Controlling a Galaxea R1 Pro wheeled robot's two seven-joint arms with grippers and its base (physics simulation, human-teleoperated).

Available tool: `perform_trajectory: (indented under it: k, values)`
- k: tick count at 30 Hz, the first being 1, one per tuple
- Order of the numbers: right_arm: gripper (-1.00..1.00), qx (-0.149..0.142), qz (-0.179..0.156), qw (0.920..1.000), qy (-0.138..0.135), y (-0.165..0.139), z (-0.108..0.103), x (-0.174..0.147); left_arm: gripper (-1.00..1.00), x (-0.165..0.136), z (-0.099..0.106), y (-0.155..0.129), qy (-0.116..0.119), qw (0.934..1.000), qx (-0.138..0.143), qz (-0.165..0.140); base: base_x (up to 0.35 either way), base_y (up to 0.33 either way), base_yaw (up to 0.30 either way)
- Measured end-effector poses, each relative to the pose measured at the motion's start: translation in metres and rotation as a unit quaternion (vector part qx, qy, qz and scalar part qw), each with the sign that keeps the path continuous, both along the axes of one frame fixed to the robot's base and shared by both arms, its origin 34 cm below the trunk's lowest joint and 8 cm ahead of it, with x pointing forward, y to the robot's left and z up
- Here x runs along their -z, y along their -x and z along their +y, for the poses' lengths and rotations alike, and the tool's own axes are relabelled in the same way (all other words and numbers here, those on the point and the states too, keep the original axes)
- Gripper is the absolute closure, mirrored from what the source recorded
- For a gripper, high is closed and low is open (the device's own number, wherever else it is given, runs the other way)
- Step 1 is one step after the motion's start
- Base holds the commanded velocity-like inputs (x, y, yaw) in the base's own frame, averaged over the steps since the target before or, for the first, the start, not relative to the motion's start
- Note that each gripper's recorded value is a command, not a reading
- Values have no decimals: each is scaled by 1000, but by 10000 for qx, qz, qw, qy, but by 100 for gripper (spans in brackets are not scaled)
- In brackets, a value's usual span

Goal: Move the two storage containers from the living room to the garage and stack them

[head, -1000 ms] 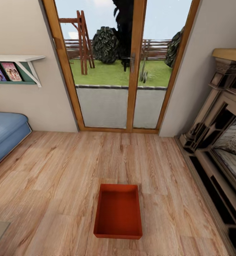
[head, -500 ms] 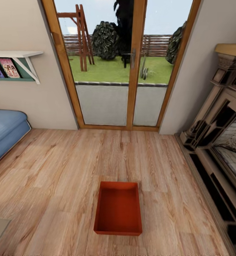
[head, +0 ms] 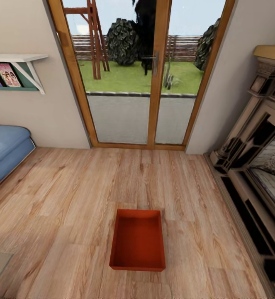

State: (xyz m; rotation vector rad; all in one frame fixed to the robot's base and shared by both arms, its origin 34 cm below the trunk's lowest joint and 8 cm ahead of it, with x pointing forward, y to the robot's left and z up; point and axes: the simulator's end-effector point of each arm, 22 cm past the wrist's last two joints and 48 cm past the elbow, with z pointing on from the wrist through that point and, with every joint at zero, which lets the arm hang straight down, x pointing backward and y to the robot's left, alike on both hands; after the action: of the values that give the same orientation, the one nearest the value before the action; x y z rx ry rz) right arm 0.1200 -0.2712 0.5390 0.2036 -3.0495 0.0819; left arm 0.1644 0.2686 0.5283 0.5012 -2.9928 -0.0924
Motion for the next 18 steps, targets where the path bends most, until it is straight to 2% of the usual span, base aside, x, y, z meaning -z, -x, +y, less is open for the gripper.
perform_trajectory:
  k: [18]
  values:
    - [-100, 0, 144, 9999, -2, 11, 0, -1, -100, 1, 0, 12, -1, 9999, 0, 143, 0, 0, 0]
